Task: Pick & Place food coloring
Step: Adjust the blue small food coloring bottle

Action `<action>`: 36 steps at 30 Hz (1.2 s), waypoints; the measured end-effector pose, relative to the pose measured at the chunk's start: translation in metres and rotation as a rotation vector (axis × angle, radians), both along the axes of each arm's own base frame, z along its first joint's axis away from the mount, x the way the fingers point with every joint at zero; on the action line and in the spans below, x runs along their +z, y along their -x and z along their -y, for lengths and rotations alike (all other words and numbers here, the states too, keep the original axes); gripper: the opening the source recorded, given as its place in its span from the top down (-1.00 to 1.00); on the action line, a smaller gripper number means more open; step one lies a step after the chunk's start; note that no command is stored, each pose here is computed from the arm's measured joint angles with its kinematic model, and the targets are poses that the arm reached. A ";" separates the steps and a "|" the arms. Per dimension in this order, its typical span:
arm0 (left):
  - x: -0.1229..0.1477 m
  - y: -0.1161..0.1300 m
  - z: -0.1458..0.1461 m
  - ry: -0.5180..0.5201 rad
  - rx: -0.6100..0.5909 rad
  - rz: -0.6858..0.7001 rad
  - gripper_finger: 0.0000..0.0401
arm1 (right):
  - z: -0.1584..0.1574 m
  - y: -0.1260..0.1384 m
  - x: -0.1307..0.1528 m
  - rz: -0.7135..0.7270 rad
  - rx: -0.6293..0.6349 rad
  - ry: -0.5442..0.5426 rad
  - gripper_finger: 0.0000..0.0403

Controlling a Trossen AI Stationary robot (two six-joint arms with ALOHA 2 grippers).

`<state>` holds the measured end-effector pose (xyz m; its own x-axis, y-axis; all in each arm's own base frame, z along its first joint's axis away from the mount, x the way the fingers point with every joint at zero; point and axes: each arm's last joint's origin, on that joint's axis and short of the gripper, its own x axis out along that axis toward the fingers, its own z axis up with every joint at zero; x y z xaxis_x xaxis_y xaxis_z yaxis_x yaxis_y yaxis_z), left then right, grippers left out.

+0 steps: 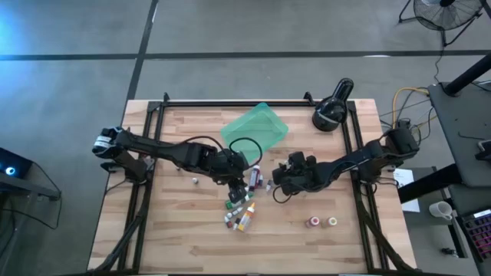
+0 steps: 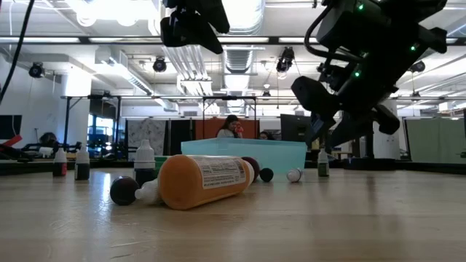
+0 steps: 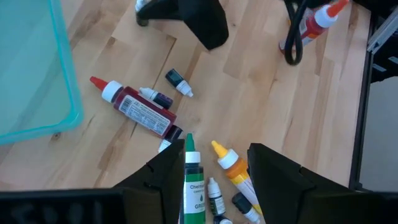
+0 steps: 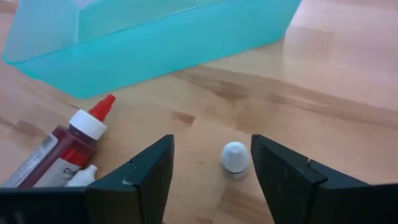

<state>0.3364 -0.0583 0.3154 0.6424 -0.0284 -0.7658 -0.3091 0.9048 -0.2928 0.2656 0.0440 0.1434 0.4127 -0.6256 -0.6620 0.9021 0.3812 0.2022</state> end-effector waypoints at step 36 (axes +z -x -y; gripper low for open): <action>0.022 0.039 0.022 0.048 0.060 -0.039 0.27 | -0.023 -0.059 0.030 -1.020 1.580 0.430 -0.09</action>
<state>0.2971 -0.0802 0.3375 0.6139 -0.0281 -0.7889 -0.3744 0.8694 -0.3223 0.3249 0.0667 0.1732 0.2981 -0.2918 -0.9089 -0.5584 0.7189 -0.4139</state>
